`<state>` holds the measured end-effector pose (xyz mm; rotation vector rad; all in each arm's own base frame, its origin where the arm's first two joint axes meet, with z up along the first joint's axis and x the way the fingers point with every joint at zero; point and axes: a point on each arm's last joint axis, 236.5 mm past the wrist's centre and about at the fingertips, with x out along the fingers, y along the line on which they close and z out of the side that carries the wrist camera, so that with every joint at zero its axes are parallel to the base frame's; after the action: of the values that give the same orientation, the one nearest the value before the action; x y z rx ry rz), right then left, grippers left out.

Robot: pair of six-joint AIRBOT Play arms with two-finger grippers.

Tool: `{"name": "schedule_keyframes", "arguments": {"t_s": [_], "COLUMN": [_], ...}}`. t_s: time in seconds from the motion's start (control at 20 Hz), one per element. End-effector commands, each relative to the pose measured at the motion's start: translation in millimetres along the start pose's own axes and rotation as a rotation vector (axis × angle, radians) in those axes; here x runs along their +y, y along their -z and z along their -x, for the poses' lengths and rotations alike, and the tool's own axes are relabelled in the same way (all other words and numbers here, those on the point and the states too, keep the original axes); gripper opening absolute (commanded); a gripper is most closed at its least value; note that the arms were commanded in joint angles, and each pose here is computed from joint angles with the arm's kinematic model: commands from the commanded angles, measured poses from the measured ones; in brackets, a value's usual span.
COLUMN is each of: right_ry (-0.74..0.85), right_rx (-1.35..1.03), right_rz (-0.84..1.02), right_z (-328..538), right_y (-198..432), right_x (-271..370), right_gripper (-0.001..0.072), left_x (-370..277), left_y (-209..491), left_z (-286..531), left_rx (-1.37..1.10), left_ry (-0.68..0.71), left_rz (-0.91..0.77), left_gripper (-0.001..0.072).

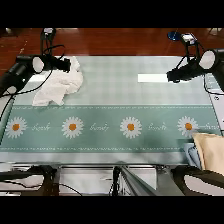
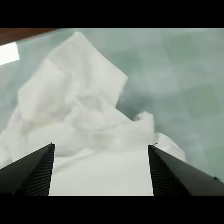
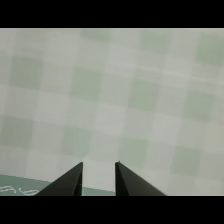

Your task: Fold the shirts.

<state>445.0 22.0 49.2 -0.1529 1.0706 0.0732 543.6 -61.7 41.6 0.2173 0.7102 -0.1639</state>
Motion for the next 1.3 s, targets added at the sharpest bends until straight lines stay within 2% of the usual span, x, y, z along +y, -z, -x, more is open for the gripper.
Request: {"name": "schedule_keyframes", "arguments": {"t_s": [0.0,0.5,0.55,0.6,0.65,0.7,0.8,0.95,1.25], "right_ry": [0.006,-0.008,-0.008,-0.008,-0.008,-0.008,-0.008,-0.008,0.062], "right_rx": [-0.006,0.005,0.008,0.008,0.008,0.008,0.009,0.014,0.131], "right_rz": [0.003,-0.004,-0.004,-0.004,-0.004,-0.005,-0.005,-0.004,0.035], "right_z": [0,0,0,0,0,0,0,0,3], "right_y": [-1,1,2,2,2,2,2,3,31], "right_x": [-1,2,2,2,2,2,2,2,-15], "right_gripper": [0.0295,0.0295,0.0295,0.0295,0.0295,0.0295,0.0295,0.0295,0.0294], "left_x": [22,31,29,28,28,28,33,47,35], "left_y": [12,98,107,114,117,115,96,20,-149], "left_z": [-16,-56,-59,-59,-58,-56,-47,-17,121], "left_rx": [0.017,0.267,0.295,0.319,0.333,0.336,0.304,0.145,-0.270], "left_ry": [-0.055,-0.037,-0.032,-0.027,-0.025,-0.026,-0.036,-0.073,-0.104], "left_rz": [-0.064,-0.031,-0.031,-0.030,-0.030,-0.030,-0.029,-0.027,-0.064], "left_gripper": [0.0710,0.0713,0.0613,0.0342,0.0102,0.0031,0.0030,0.0030,0.0030]}}
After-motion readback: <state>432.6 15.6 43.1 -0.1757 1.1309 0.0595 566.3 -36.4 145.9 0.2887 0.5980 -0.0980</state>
